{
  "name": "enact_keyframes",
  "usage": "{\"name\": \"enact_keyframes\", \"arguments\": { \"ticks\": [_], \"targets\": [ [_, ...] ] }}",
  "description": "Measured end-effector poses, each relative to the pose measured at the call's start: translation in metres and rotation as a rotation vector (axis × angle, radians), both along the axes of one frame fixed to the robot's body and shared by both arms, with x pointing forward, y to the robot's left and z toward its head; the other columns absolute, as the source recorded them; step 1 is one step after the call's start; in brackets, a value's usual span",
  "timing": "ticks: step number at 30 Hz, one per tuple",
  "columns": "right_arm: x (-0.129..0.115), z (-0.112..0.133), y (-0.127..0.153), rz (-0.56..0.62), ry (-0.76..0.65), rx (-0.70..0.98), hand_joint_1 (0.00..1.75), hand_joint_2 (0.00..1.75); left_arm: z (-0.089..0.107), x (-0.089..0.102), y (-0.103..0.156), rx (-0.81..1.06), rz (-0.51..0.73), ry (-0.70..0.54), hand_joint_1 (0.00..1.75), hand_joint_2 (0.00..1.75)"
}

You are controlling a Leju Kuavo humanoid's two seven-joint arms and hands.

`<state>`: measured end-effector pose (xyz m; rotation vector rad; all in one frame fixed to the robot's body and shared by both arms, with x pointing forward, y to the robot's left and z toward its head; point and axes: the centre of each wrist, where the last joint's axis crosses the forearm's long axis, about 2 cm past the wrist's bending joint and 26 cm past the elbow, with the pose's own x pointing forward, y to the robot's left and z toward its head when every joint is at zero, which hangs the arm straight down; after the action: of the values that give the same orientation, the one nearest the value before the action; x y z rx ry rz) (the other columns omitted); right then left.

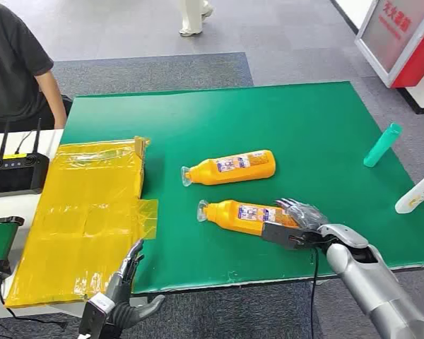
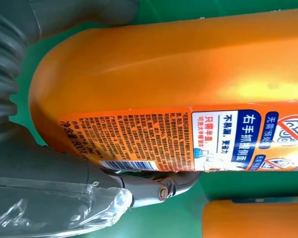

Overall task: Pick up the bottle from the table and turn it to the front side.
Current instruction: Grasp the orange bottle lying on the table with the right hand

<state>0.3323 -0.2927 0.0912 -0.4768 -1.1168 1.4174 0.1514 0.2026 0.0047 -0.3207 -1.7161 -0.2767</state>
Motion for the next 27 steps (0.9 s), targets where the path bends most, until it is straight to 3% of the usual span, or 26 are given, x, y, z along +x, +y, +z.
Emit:
{"name": "enact_keyframes", "arguments": {
  "ticks": [10, 17, 22, 27],
  "targets": [
    [0.019, 0.031, 0.007, 0.003, -0.036, -0.067, 1.75, 1.75, 0.017, 0.019, -0.005, -0.063, 0.038, -0.067, 0.0, 1.75],
    [-0.024, -0.006, 0.017, -0.014, -0.129, 0.071, 1.75, 1.75, 0.006, 0.001, -0.002, -0.012, -0.002, -0.024, 0.0, 1.75],
    [-0.054, -0.01, 0.03, -0.042, -0.147, 0.165, 1.75, 1.75, 0.003, -0.005, 0.002, -0.011, -0.009, -0.001, 0.0, 1.75],
    [-0.062, -0.007, 0.034, -0.057, -0.164, 0.21, 1.75, 1.75, 0.002, -0.006, 0.003, -0.018, -0.004, 0.007, 0.0, 1.75]
  ]
}}
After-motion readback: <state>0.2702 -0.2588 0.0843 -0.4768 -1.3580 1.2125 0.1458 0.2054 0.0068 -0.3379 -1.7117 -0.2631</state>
